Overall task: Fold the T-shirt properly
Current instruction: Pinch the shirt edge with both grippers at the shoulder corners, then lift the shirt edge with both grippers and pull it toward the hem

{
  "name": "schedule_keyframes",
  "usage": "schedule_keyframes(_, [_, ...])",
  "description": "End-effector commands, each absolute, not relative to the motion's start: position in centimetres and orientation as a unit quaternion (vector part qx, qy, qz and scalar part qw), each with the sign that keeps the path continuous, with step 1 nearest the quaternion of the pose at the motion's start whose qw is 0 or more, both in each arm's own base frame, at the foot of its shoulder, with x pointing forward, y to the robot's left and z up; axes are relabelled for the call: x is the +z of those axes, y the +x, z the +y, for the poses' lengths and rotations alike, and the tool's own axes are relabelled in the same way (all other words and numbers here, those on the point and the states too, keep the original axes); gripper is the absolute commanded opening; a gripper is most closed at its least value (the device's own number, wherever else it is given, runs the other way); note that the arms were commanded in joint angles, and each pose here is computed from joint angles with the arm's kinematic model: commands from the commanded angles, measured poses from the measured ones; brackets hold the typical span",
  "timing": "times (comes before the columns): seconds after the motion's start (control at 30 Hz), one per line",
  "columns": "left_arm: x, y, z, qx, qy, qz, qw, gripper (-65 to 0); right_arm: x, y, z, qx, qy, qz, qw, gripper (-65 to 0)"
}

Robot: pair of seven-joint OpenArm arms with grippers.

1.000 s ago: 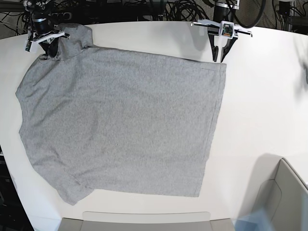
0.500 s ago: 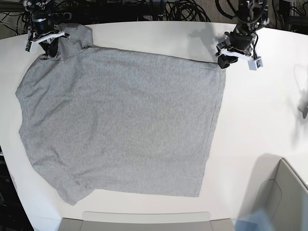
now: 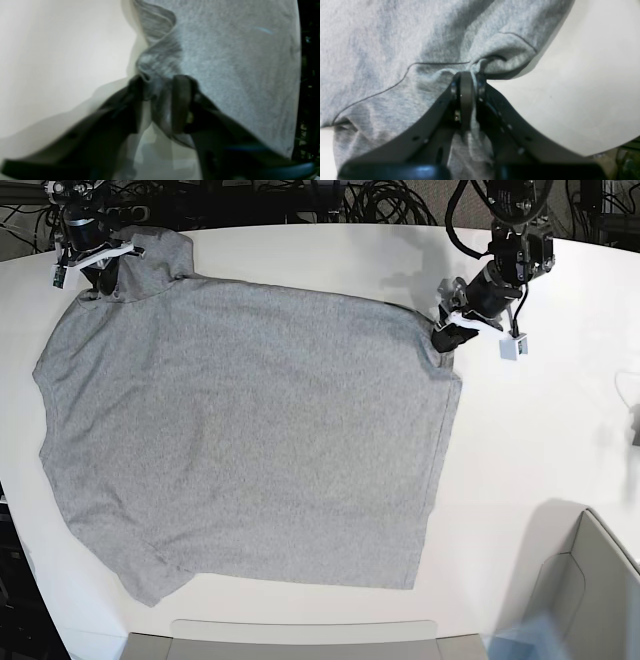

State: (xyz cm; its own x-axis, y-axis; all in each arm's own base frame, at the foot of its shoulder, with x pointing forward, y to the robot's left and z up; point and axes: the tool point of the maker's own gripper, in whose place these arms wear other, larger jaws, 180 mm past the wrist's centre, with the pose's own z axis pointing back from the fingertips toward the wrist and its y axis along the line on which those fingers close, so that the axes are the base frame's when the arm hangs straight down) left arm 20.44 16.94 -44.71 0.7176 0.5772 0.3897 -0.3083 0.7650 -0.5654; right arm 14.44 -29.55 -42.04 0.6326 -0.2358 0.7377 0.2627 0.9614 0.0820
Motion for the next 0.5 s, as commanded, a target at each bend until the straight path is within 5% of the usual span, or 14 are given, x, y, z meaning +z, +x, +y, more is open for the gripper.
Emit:
schedule_keyframes(0.0, [-45.5,19.1,17.3,0.245,-0.22,-0.256,0.909,-58.6,-43.0,12.8,-29.5,-0.119,-0.028,-0.357,0.926,-65.0])
schedule_keyframes(0.03, [-45.4,19.2,17.3,0.245,-0.22,-0.258,0.908,-65.0,-42.3,13.2,-29.7,-0.114,-0.034,-0.364,0.924,-65.0])
schedule_keyframes(0.47, [-39.8,19.0,19.7,0.239,-0.187,-0.358,0.883,-65.0,-35.5,17.9,-31.2,-0.09,-0.078,-0.459,0.881,-65.0])
